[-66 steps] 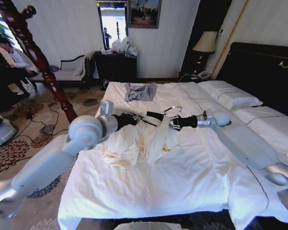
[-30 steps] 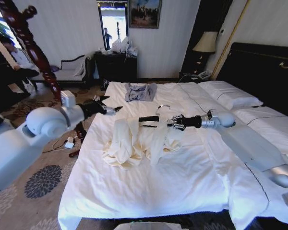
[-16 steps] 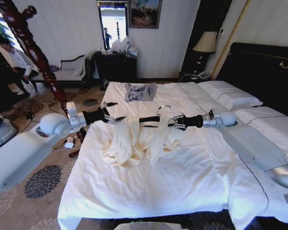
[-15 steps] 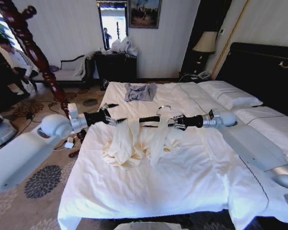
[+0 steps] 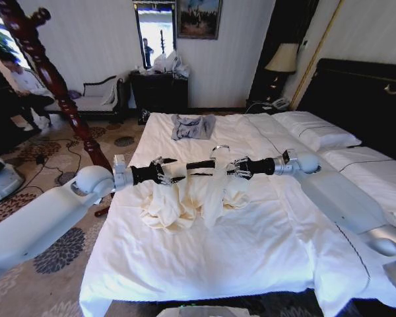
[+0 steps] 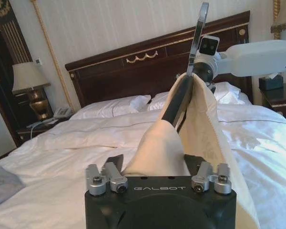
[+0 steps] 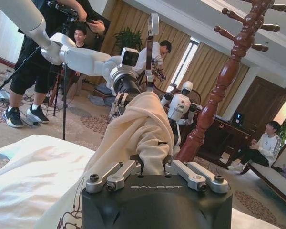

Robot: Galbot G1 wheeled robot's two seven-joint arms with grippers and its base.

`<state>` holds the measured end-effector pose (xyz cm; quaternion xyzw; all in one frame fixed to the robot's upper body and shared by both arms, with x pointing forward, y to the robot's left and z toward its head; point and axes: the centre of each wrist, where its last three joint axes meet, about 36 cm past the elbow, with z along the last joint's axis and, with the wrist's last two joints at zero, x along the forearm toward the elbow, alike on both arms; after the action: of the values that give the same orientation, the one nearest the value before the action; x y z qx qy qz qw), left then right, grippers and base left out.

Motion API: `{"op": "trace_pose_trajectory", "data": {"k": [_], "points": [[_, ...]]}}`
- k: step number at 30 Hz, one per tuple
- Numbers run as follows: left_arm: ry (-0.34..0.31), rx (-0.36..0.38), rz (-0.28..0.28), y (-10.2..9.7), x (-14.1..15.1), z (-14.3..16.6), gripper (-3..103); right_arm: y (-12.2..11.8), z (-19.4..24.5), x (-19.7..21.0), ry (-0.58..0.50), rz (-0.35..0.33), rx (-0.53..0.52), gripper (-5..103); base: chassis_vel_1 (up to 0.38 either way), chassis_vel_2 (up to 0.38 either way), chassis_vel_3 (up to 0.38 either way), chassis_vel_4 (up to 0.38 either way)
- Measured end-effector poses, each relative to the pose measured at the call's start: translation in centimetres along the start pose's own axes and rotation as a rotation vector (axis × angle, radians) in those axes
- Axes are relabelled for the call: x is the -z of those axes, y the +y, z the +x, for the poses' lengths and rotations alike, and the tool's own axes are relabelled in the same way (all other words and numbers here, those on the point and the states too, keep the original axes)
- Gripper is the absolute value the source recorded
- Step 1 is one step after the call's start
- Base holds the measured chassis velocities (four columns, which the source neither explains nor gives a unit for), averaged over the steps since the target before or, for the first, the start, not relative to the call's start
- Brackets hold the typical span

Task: Pick up the clothes from the bed and hang them on the clothes hanger.

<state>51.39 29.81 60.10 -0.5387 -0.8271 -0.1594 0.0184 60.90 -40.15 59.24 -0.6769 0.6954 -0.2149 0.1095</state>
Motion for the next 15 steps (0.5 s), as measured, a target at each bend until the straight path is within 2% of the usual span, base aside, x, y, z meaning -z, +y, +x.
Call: {"op": "trace_pose_trajectory", "data": {"k": [1, 4, 6, 7, 10, 15], "points": [[-0.001, -0.002, 0.002, 0.01, -0.06, -0.07, 67, -0.02, 0.02, 0.03, 0.0, 0.0, 0.0, 16, 0.0, 0.0, 0.0, 0.0], [-0.006, -0.002, 0.012, 0.09, -0.18, -0.14, 61, -0.02, 0.1, 0.07, 0.001, 0.001, -0.001, 16, 0.0, 0.0, 0.0, 0.0], [-0.011, -0.004, 0.022, 0.16, -0.28, -0.2, 50, -0.02, 0.12, 0.09, 0.0, 0.003, -0.002, 16, 0.0, 0.0, 0.0, 0.0], [-0.011, -0.004, 0.022, 0.16, -0.28, -0.2, 50, -0.02, 0.12, 0.09, 0.0, 0.003, -0.002, 16, 0.0, 0.0, 0.0, 0.0], [-0.017, -0.012, 0.035, 0.17, -0.42, -0.38, 34, -0.2, 0.05, 0.36, -0.006, 0.01, -0.004, 16, 0.0, 0.0, 0.0, 0.0], [-0.022, -0.024, 0.048, 0.12, -0.48, -0.58, 30, -0.32, 0.08, 0.71, -0.011, 0.017, -0.011, 16, 0.0, 0.0, 0.0, 0.0]]}}
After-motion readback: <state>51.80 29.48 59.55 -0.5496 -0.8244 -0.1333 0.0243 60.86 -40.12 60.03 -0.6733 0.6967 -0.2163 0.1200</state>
